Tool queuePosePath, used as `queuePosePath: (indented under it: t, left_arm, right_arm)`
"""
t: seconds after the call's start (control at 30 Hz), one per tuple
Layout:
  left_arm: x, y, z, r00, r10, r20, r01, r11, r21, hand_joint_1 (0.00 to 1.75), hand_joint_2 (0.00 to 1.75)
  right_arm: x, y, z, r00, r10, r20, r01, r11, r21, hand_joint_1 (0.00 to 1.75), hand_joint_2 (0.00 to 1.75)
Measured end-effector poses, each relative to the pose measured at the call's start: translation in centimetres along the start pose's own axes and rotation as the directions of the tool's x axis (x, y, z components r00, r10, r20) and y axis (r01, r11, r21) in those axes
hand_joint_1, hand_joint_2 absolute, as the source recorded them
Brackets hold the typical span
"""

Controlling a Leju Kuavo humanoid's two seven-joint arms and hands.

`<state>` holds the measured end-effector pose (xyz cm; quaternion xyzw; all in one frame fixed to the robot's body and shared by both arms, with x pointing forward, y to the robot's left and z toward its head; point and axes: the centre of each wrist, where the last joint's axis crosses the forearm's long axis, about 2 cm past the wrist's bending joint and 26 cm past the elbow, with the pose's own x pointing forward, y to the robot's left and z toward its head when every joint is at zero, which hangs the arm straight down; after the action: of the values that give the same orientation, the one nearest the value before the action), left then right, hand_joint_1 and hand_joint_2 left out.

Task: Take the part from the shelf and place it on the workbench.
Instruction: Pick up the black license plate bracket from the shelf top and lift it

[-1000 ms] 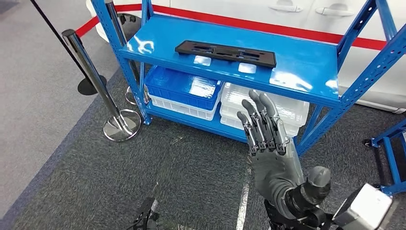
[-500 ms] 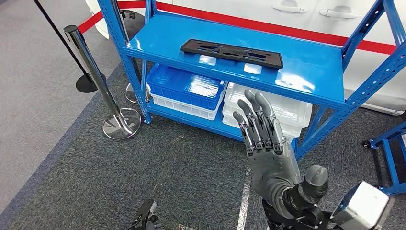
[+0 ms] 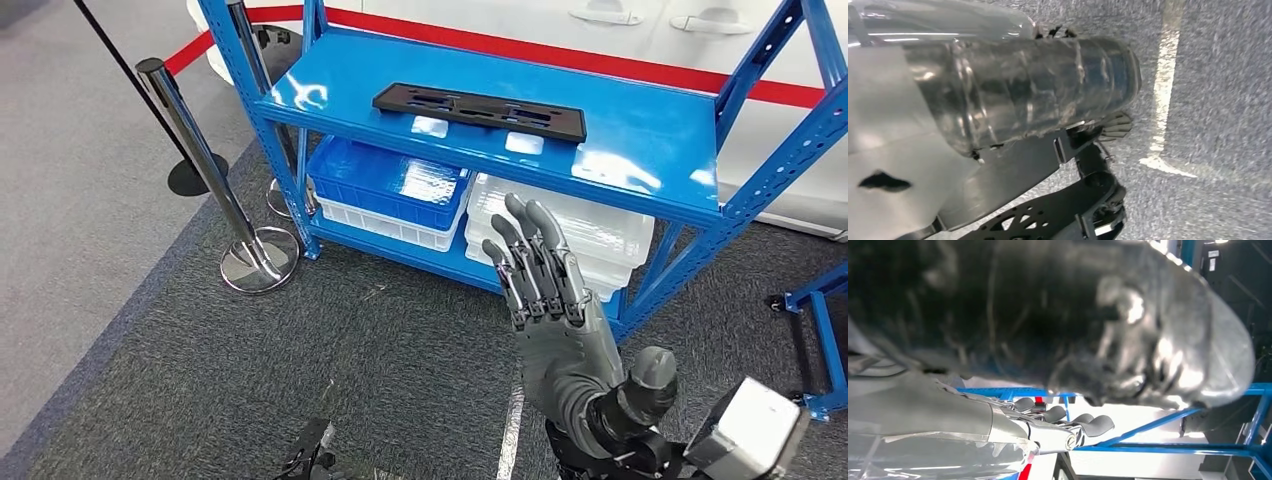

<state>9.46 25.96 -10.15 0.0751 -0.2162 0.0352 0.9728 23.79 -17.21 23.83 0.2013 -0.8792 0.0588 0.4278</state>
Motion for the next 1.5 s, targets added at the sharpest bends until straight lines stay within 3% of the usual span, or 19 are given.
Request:
queuePosePath:
  t: [1.5]
  left_arm:
    - [-1.1,0.8,0.1,1.000,-0.018,-0.010,0.018,1.000,-0.002,0.00,0.00]
  right_arm:
    - [-1.0,0.7,0.2,0.999,-0.035,-0.041,0.035,0.999,0.004,0.00,0.00]
